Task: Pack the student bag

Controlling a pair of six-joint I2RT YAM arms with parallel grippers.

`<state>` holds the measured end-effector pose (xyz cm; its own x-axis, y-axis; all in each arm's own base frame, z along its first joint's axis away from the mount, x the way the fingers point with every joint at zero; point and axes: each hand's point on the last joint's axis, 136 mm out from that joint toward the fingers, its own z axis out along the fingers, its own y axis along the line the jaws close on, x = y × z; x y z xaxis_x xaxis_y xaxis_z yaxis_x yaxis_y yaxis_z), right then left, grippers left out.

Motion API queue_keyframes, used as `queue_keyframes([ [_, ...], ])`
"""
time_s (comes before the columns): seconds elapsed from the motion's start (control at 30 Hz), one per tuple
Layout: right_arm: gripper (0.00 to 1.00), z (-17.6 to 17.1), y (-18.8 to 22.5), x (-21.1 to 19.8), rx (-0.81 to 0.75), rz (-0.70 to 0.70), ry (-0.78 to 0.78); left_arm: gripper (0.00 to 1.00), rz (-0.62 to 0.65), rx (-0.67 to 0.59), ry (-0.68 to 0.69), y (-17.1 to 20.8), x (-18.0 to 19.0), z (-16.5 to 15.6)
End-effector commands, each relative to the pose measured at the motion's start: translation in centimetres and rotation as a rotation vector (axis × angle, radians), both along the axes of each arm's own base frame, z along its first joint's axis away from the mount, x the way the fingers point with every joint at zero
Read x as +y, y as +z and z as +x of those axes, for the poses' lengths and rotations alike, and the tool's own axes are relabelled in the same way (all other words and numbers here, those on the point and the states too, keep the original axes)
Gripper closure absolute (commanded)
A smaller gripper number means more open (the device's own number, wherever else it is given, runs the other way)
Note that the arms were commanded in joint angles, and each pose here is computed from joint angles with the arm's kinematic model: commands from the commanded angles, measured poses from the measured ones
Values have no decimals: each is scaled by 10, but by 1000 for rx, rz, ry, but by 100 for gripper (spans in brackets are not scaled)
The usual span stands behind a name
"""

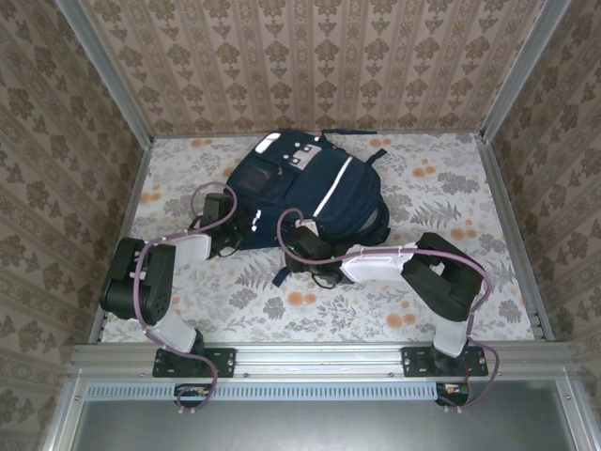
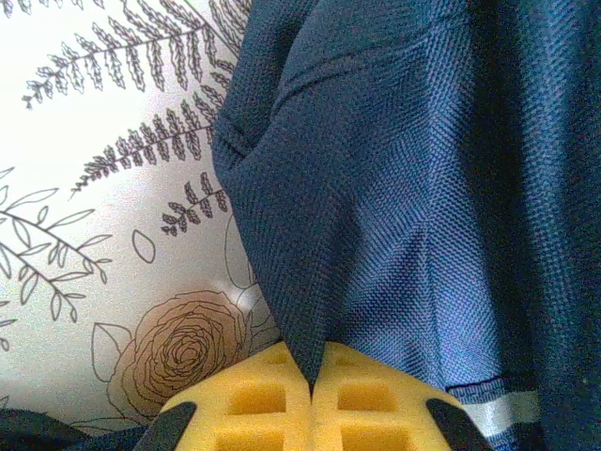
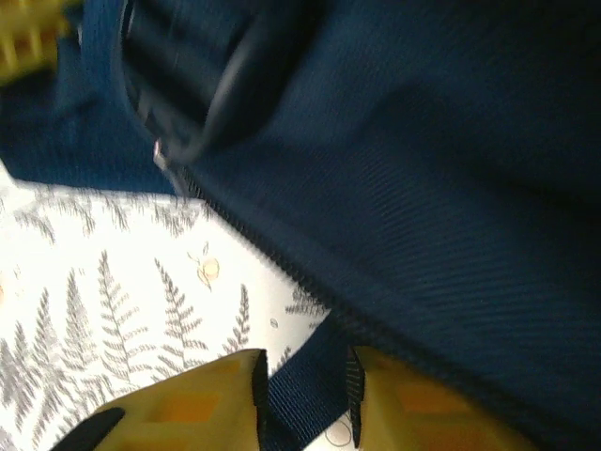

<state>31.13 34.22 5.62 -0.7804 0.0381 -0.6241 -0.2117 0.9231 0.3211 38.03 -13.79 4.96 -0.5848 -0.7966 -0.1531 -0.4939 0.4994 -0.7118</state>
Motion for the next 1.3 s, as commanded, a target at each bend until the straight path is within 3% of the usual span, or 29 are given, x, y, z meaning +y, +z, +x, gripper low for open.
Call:
queue_keyframes([
  [0.0, 65, 19, 38, -14, -97, 62, -170, 100, -41, -7, -2, -2, -14, 0],
  [0.1, 63, 13, 45, -24, -138, 74, -187, 100, -84, -19, -56, 1, -38, -11],
  [0.27, 52, -4, 57, -37, -274, 111, -94, 100, -128, -52, -137, 11, -69, -27],
  [0.43, 44, -24, 58, -47, -467, 5, 101, 100, -139, -85, -256, 23, -111, -48],
  [0.5, 45, -32, 55, -55, -546, -41, 171, 100, -150, -94, -303, 27, -130, -52],
  [0.67, 49, -33, 46, -88, -678, -210, 181, 100, -172, -68, -355, 18, -153, -57],
  [0.8, 49, -22, 38, -107, -690, -221, 153, 100, -175, -44, -364, 7, -157, -58],
  [1.27, 47, 17, -1, -116, -649, -210, 107, 100, -188, 11, -363, -17, -153, -57],
])
